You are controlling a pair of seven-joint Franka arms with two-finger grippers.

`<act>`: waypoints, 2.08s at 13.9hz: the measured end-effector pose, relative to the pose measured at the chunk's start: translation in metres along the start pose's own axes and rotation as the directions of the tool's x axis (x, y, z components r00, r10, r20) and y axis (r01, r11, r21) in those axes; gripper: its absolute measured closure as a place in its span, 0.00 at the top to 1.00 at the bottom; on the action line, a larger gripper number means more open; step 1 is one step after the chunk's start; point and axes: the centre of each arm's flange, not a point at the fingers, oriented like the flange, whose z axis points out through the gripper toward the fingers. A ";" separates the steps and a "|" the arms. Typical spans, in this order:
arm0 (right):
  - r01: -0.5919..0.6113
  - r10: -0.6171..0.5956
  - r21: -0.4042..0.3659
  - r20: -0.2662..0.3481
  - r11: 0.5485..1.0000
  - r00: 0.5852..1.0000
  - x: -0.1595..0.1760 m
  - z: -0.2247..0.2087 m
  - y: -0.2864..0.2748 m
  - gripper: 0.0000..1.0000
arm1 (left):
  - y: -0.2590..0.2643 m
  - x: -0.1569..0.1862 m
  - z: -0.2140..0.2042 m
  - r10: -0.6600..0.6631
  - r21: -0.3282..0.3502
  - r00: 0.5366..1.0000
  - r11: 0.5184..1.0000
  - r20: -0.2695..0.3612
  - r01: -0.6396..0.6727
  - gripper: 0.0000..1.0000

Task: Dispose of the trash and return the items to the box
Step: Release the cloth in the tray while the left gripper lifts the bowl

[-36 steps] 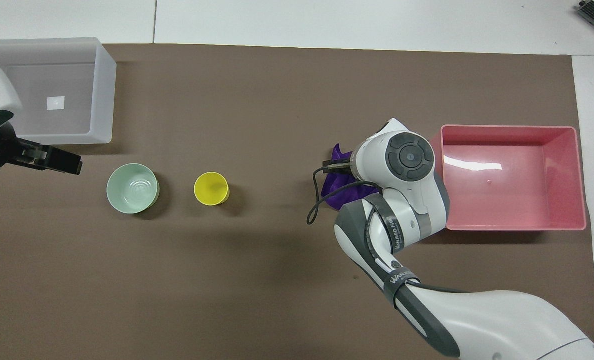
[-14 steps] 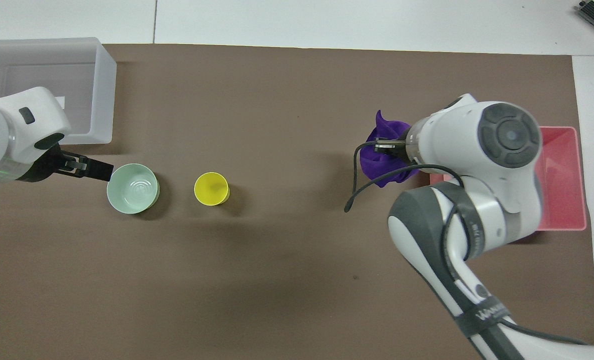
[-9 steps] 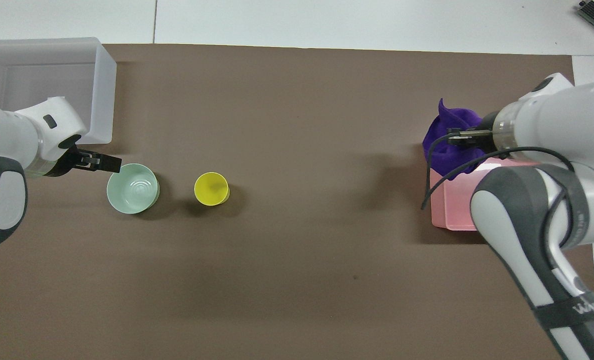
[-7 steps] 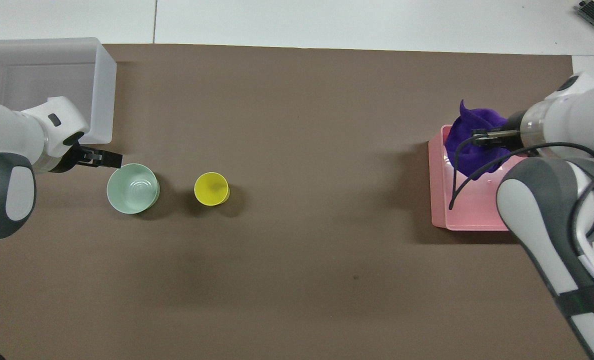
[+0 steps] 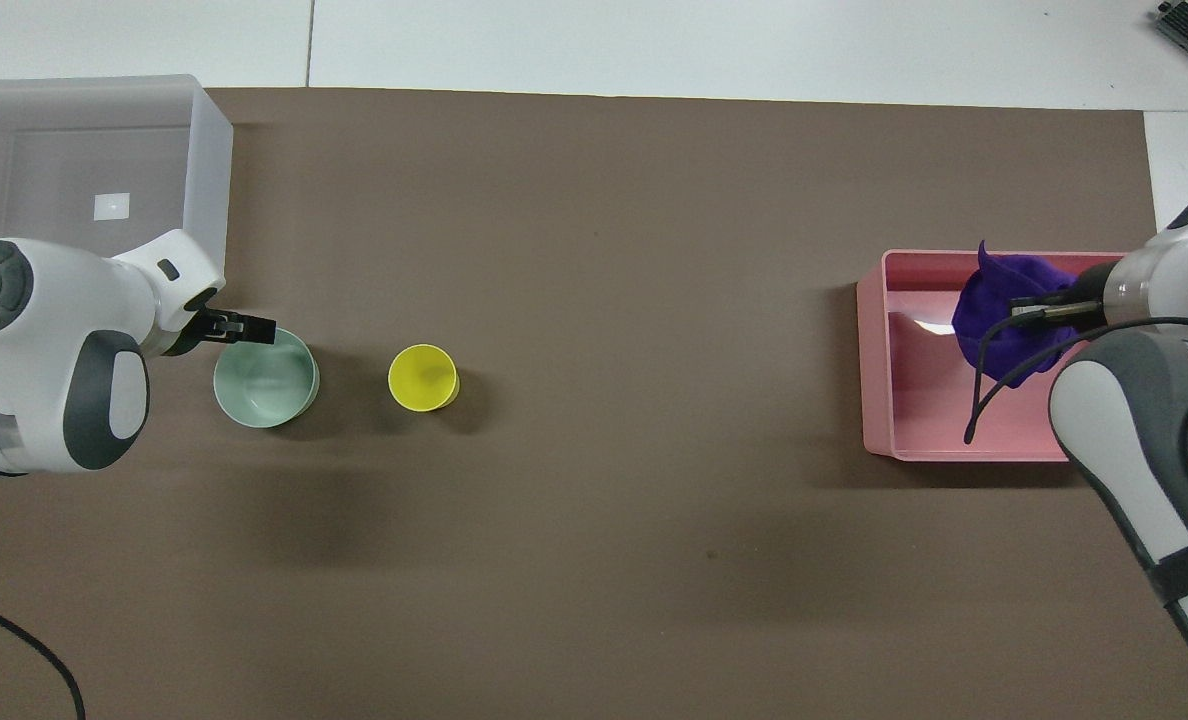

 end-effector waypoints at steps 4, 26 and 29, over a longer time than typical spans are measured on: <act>-0.006 0.006 0.005 0.036 1.000 0.999 -0.019 0.039 0.002 0.11 | 0.002 -0.002 0.016 0.001 -0.005 1.000 1.000 0.023 -0.001 0.96; -0.142 0.141 0.007 0.066 0.990 0.988 -0.006 -0.051 -0.014 1.00 | -0.048 0.040 -0.136 -0.100 -0.007 0.994 0.995 -0.050 0.100 0.02; -0.160 0.159 0.003 0.094 0.987 0.983 -0.007 -0.099 -0.002 1.00 | -0.094 0.065 -0.149 -0.171 -0.016 0.980 0.985 -0.104 0.170 0.02</act>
